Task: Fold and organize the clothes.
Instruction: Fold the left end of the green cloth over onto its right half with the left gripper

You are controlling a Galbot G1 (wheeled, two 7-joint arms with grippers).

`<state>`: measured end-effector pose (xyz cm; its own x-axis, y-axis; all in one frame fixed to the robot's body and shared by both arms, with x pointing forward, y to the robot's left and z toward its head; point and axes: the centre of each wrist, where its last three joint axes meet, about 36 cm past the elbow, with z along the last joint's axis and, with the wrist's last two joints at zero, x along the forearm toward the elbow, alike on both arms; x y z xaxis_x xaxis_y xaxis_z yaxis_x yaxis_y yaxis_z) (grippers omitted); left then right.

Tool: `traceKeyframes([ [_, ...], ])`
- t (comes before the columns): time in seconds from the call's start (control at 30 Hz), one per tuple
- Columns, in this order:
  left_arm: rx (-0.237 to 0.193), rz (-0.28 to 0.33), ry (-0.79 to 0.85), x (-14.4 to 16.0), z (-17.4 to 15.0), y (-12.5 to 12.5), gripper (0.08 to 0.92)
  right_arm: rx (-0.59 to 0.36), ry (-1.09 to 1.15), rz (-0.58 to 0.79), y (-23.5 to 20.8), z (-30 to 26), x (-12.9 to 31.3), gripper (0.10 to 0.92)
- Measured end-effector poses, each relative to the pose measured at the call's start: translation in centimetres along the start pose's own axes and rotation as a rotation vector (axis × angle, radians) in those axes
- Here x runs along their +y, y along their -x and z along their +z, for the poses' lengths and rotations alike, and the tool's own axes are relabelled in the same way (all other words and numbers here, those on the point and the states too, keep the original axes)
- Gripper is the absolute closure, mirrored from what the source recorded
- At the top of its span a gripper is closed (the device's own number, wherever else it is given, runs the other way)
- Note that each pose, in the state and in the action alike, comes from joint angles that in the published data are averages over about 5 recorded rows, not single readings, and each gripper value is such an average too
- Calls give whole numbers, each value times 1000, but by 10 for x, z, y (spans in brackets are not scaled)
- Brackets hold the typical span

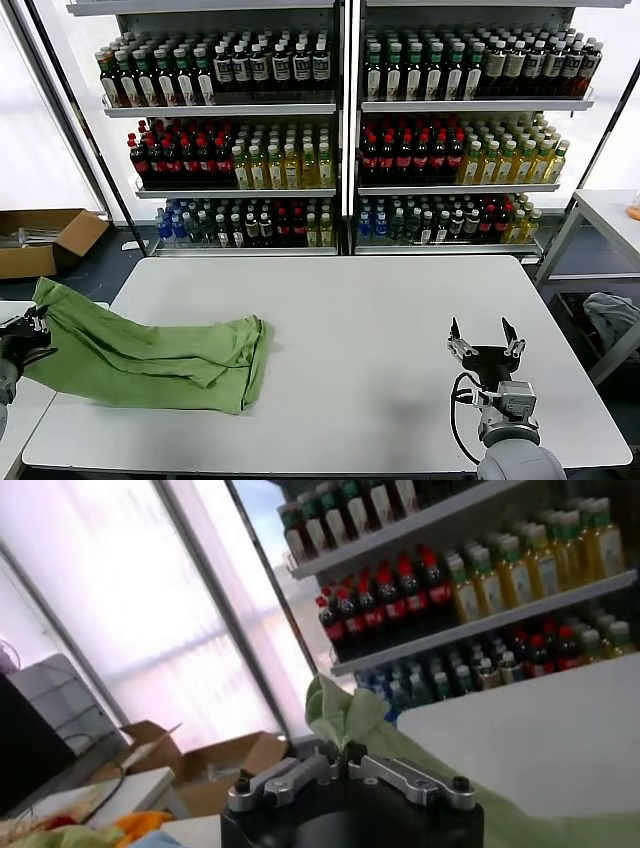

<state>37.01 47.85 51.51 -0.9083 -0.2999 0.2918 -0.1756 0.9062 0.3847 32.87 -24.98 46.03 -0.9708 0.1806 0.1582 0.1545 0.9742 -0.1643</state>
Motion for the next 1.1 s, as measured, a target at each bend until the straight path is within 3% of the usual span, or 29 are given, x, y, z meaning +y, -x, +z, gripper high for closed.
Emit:
traceKeyframes([
  [0.37,7,203,-117,-92,9,-13,905,6,5,29,-14,5,-7,200],
  [0.57,-18,301,-189,-140,-1,-23,905,22,8,35,-22,10,-7,200],
  [0.8,-27,383,-238,-179,-7,-28,905,43,14,39,-29,15,-5,200],
  [1.1,6,451,-252,-210,0,-27,905,59,15,44,-35,20,-6,200],
])
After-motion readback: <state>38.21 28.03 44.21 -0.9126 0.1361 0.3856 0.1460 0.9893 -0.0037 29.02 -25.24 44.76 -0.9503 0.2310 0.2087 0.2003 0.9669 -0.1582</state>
